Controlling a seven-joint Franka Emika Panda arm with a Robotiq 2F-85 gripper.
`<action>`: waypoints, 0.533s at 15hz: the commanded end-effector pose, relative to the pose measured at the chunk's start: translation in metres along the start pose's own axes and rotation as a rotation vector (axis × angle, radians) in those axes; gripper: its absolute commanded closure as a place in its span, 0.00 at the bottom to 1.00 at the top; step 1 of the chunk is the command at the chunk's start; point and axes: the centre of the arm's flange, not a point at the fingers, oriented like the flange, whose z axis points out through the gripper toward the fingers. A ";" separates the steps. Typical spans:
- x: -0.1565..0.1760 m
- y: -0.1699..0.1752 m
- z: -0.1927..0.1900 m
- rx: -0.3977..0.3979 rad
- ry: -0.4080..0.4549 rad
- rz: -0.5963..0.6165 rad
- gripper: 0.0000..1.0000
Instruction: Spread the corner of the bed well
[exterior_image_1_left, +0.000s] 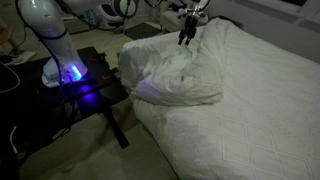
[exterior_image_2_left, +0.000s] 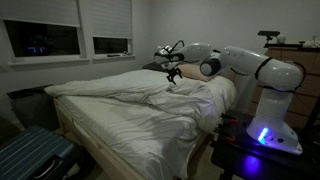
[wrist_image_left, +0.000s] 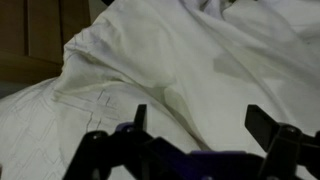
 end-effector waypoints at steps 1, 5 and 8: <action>-0.054 0.005 0.048 -0.132 0.110 0.094 0.00; -0.033 0.005 0.058 -0.211 0.208 0.201 0.00; -0.020 0.002 0.072 -0.220 0.240 0.232 0.00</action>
